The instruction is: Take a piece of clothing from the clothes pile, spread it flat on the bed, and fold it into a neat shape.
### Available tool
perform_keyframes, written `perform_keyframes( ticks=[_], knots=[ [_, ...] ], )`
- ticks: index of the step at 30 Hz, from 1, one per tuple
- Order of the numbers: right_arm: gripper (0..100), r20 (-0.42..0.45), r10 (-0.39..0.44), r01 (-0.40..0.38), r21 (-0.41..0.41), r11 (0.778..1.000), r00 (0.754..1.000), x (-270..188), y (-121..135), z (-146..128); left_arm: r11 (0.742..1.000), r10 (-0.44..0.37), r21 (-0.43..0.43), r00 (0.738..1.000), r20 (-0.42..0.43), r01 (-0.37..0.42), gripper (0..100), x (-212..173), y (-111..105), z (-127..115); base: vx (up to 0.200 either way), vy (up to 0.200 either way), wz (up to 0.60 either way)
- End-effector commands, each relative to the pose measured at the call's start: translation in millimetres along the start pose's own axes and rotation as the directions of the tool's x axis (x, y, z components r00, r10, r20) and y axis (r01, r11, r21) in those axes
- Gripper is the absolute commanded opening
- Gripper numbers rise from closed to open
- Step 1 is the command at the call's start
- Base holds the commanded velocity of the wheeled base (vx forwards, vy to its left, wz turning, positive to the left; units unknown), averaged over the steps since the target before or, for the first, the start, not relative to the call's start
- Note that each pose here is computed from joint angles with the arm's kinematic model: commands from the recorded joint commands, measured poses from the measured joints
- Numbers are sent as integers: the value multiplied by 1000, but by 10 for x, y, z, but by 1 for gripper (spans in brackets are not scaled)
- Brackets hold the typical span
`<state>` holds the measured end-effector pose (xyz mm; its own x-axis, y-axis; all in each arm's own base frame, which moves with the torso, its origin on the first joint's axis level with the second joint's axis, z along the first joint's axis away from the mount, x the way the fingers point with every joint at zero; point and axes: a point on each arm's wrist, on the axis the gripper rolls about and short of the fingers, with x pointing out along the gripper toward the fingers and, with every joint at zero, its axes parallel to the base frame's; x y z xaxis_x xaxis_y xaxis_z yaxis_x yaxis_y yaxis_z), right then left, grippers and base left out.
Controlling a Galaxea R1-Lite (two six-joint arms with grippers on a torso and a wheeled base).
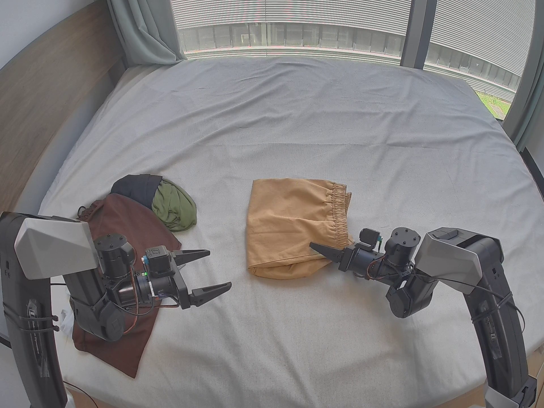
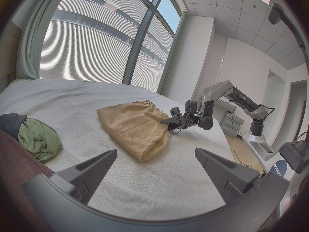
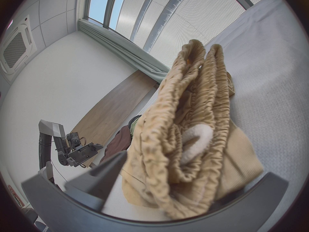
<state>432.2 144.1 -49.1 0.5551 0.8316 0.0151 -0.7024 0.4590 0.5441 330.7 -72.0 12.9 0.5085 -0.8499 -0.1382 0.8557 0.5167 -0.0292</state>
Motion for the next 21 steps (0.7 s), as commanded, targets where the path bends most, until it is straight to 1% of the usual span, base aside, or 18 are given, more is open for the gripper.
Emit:
perform_keyframes(
  ticks=[1, 6, 11, 16, 17, 19, 21],
  knots=[
    [100, -9, -5, 5, -1, 1000, 1000, -19, 10, -23, 1000, 1, 3, 1000, 2, -1, 100, -1, 0, 7, 0, 0, 0],
    [100, -36, -22, 21, -21, 1000, 999, -101, 56, -63, 1000, 1, 4, 1000, 3, -1, 100, 1, 2, 10, 0, 0, 0],
    [100, -82, -33, 32, -15, 999, 996, -265, 274, -29, 1000, 1, 5, 1000, 4, -1, 100, 0, 2, 15, 0, 0, 0],
    [100, -112, -43, 40, -24, 999, 993, -381, 397, -34, 1000, 1, 7, 1000, 6, -1, 100, -4, -2, 28, 0, 0, 0],
    [100, -140, -36, 33, -28, 999, 990, -446, 488, -54, 1000, 1, 7, 1000, 6, -1, 100, -2, 1, 25, 0, 0, 0],
    [100, -169, -18, 13, -35, 999, 985, -517, 574, -65, 1000, 3, 8, 1000, 8, -3, 100, -4, 7, 27, 0, 0, 0],
    [100, -180, -7, -2, -47, 999, 984, -574, 652, -36, 1000, 3, 10, 1000, 9, -3, 100, -5, 7, 32, 0, 0, 0]
  ],
)
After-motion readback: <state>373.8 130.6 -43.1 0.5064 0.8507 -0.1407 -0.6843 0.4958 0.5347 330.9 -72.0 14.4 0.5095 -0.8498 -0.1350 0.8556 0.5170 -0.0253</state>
